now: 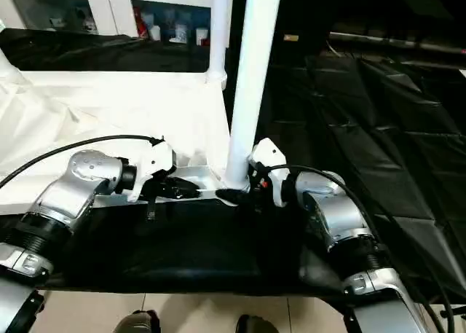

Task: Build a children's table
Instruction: Rotate leg to tighten

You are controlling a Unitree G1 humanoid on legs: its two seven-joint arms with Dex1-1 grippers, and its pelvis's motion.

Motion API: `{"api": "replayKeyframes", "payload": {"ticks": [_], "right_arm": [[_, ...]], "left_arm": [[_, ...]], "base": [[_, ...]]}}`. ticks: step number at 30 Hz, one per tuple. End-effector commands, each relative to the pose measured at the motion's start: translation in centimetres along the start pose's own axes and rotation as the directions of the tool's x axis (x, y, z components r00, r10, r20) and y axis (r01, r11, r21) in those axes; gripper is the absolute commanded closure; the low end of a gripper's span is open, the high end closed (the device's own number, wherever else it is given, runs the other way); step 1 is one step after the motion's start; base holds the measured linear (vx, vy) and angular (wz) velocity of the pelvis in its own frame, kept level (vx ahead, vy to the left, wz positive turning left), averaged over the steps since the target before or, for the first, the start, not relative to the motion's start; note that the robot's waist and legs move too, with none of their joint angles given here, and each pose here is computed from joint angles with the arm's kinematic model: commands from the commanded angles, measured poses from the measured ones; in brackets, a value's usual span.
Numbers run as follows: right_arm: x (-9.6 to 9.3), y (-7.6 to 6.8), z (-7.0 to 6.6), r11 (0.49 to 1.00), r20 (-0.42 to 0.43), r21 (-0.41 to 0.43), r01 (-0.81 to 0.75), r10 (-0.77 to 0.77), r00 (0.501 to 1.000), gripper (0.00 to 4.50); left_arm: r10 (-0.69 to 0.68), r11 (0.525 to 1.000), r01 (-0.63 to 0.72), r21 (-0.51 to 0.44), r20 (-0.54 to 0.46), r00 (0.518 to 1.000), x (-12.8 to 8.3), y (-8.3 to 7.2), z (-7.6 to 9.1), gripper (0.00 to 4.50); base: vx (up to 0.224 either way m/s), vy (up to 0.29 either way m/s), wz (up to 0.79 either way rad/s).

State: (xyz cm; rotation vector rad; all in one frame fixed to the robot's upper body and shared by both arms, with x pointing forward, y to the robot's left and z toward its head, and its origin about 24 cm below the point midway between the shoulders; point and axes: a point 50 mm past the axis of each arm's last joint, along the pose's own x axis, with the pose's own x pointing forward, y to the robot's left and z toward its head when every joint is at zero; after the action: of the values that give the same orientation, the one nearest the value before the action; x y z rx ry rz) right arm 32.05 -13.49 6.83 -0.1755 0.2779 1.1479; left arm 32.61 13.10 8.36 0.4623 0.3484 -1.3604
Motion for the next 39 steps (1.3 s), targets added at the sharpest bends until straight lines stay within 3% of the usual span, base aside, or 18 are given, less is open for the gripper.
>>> {"api": "replayKeyframes", "payload": {"ticks": [1,10,14,18,21,25,28,29,36,39], "right_arm": [[0.4,0.1,0.5,1.0,0.015,0.003,-0.022,0.022,1.0,1.29],[0.7,0.3,0.4,1.0,0.034,0.021,-0.021,0.02,0.999,1.74],[1.6,-0.3,-0.6,0.987,0.021,0.064,0.144,-0.146,0.989,1.76],[3.1,-0.5,-1.4,0.934,0.007,0.138,0.329,-0.333,0.943,1.76],[4.9,-0.7,-1.8,0.791,-0.054,0.248,0.56,-0.566,0.823,1.77],[6.6,-0.5,-1.5,0.683,-0.089,0.323,0.655,-0.667,0.739,1.77],[7.4,-0.1,-0.7,0.725,-0.044,0.275,0.631,-0.646,0.762,1.77],[7.5,0.0,-0.4,0.738,-0.021,0.273,0.617,-0.637,0.771,1.21],[6.9,-0.6,0.6,0.784,0.044,0.22,0.581,-0.603,0.797,0.62],[5.5,-1.1,0.9,0.86,0.067,0.133,0.493,-0.504,0.861,0.62]], "left_arm": [[-0.037,0.999,0.038,-0.032,0.014,0.999,0.7,-0.5,-0.5,4.5],[-0.011,0.999,0.013,-0.052,0.028,1.0,0.5,-0.4,-0.6,4.5],[0.113,0.99,-0.112,-0.09,0.005,0.994,0.8,0.5,-0.8,4.5],[0.251,0.959,-0.249,-0.134,-0.003,0.968,1.8,1.4,-0.3,4.5],[0.383,0.906,-0.38,-0.185,-0.022,0.923,3.7,1.8,0.4,4.5],[0.437,0.881,-0.428,-0.2,-0.002,0.9,6.3,1.3,1.6,4.5],[0.424,0.889,-0.413,-0.196,0.018,0.905,7.0,1.0,1.9,4.5],[0.419,0.893,-0.407,-0.192,0.026,0.908,7.0,0.9,2.1,4.5],[0.365,0.923,-0.355,-0.146,0.046,0.93,5.9,0.8,1.7,4.5],[0.3,0.949,-0.295,-0.114,0.036,0.953,4.6,0.8,0.9,4.5]], "base": [[0.0,0.0,0.0],[0.0,0.0,0.0],[0.0,0.0,0.0],[0.0,0.0,0.0],[0.0,0.0,0.0],[0.0,0.0,0.0],[0.017,0.007,0.03],[0.0,0.0,0.0],[0.0,0.0,0.0],[0.0,0.0,0.0]]}}
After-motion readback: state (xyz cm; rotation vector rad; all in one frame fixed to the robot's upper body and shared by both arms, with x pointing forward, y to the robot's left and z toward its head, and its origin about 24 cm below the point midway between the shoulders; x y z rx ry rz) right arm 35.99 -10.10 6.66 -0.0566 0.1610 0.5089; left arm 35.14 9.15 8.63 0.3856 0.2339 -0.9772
